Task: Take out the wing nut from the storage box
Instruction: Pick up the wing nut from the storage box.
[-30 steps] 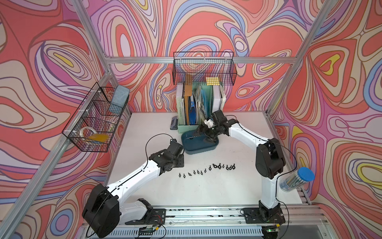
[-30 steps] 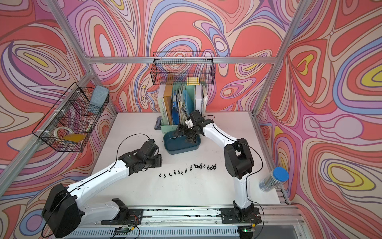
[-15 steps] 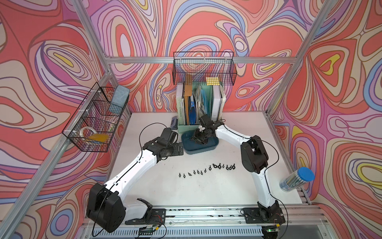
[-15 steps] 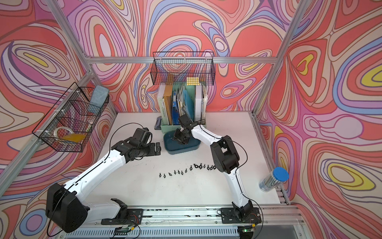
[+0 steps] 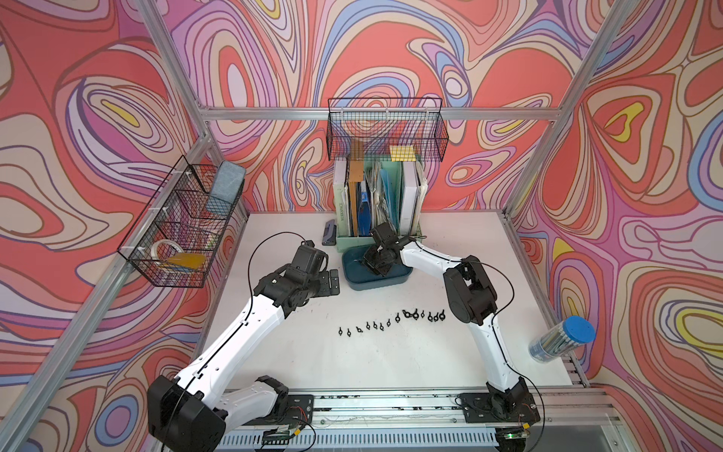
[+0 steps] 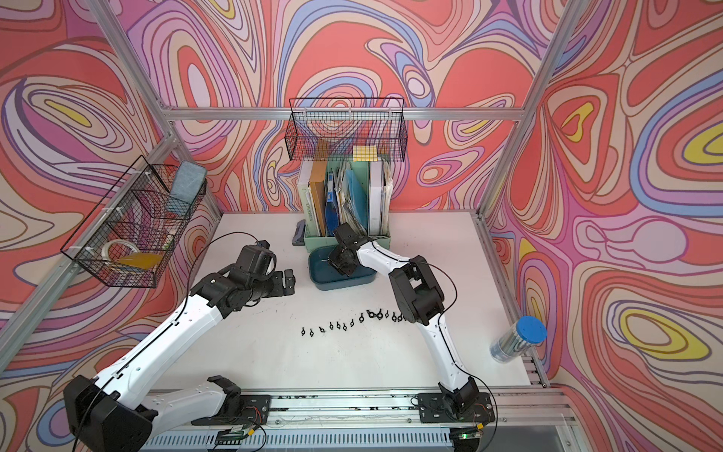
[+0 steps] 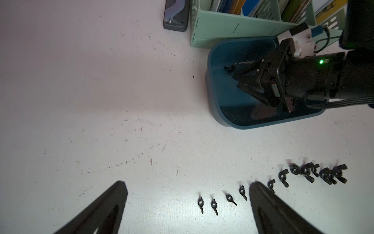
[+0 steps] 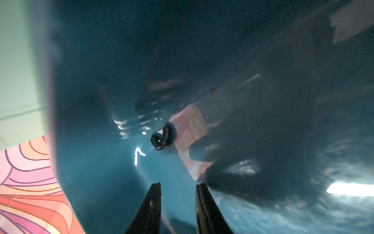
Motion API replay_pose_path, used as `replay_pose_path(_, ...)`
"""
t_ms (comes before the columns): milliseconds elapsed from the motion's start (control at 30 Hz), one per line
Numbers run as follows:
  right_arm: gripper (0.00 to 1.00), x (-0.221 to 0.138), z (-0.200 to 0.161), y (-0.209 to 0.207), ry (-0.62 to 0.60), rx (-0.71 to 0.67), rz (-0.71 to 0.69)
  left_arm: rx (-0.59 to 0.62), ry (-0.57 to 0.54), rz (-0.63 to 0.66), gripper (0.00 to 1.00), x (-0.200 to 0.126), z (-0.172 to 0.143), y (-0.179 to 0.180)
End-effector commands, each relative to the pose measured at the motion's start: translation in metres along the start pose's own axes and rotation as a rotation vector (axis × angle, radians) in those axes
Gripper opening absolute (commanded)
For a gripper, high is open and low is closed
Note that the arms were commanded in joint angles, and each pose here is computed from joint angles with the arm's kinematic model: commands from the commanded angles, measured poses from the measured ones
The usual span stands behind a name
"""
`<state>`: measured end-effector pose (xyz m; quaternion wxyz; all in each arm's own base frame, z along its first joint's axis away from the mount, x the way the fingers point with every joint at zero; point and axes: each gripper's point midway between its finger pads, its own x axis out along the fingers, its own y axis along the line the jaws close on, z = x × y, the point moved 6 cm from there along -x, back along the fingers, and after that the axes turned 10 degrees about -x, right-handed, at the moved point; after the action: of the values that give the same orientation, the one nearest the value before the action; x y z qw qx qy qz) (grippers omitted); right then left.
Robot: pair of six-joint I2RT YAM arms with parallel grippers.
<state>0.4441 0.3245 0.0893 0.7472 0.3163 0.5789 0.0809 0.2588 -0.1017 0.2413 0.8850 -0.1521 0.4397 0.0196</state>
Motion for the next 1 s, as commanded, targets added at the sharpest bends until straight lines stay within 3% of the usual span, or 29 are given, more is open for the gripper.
replay_pose_path(0,0.29,0.013,0.009,-0.001,-0.054,0.045,-0.001,0.019,0.031,0.052,0.99,0.002,-0.009,0.011)
replay_pose_path(500,0.25,0.009,0.022,0.011,-0.14,0.042,0.052,0.027,0.035,0.059,0.99,0.004,-0.01,0.012)
replay_pose_path(967,0.21,0.01,0.036,0.018,-0.312,0.215,0.168,0.032,0.038,0.037,0.99,0.006,-0.014,0.012)
